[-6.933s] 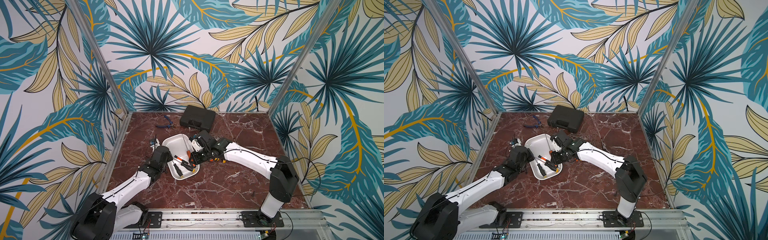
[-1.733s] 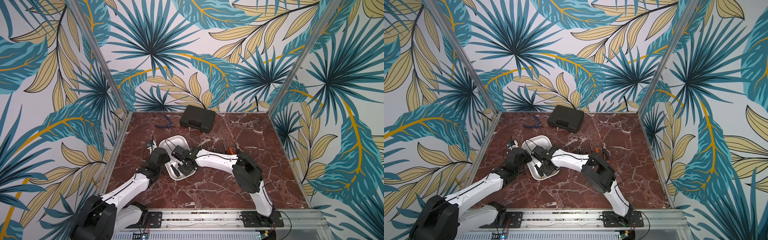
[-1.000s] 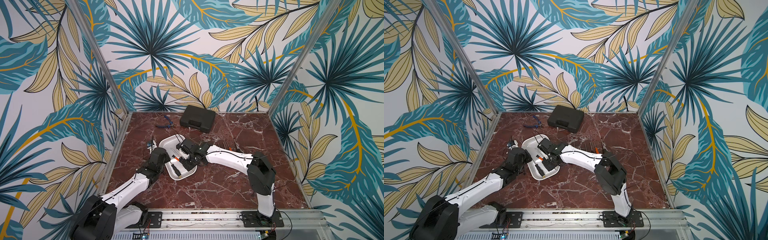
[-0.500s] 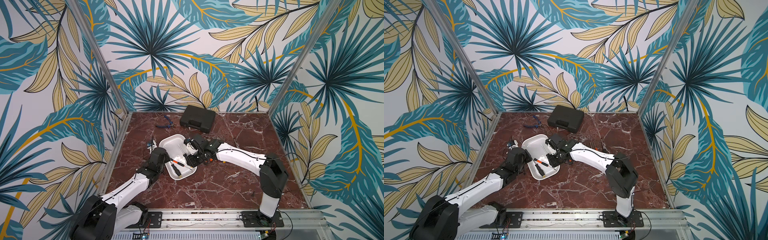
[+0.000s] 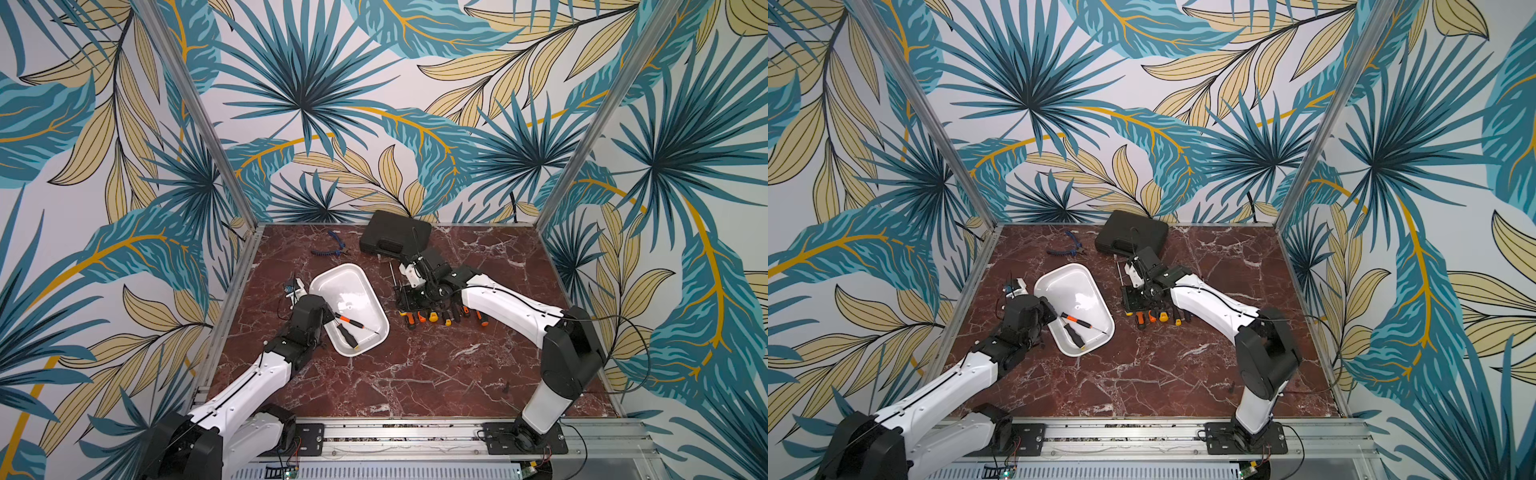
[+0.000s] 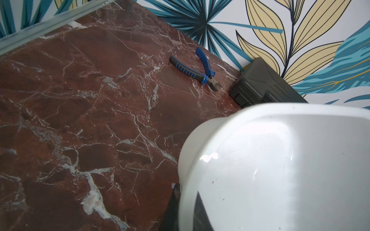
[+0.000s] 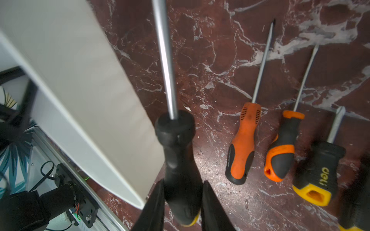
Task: Take out the screwdriver from the storage box
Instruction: Place the socket head at the center of the board.
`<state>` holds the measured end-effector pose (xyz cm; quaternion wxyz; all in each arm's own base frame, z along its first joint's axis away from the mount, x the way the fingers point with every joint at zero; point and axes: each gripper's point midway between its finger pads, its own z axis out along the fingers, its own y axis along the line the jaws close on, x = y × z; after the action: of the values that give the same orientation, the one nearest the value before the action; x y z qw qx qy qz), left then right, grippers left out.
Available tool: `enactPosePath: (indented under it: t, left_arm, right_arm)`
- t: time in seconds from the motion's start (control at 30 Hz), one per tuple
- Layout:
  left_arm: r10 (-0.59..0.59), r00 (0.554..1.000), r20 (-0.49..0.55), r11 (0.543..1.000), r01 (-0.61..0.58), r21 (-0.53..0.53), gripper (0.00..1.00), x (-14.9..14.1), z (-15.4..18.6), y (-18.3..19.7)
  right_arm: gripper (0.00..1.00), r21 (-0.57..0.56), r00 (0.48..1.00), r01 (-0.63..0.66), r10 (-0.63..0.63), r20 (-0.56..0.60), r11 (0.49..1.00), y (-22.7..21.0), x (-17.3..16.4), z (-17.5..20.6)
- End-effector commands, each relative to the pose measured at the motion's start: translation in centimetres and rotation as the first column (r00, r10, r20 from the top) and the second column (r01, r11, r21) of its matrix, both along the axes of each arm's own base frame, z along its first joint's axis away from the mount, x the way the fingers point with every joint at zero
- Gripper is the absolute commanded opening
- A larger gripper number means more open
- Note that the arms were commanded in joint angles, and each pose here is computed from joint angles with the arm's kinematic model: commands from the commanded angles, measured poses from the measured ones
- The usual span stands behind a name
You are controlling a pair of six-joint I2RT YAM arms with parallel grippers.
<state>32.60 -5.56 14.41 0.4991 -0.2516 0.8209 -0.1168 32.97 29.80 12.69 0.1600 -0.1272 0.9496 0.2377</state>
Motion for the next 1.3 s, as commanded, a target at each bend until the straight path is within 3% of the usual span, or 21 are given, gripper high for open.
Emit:
enactPosePath:
  t: [0.0,0.53,0.87,1.27]
  left_arm:
    - [0.021,1.000,0.006,1.000,-0.021,0.010,0.00,-0.6,-0.2,0.8]
    - [0.020,1.000,0.005,1.000,-0.020,0.000,0.00,-0.7,-0.6,0.8]
    - [0.014,1.000,0.004,1.000,-0.014,-0.004,0.00,-0.7,-0.6,0.7]
    - [0.010,1.000,0.012,1.000,-0.010,-0.007,0.00,-0.4,-0.1,0.5]
  right_arm:
    - [0.18,-0.018,0.994,0.008,-0.010,-0.112,1.000,0.6,-0.4,-3.2]
    - [0.20,-0.081,0.965,0.068,-0.086,-0.247,0.994,1.4,0.5,-9.0]
    - [0.21,-0.083,0.954,0.093,-0.113,-0.277,0.992,1.6,0.8,-10.1]
    - [0.29,-0.091,0.951,0.101,-0.123,-0.282,0.991,1.5,1.1,-9.9]
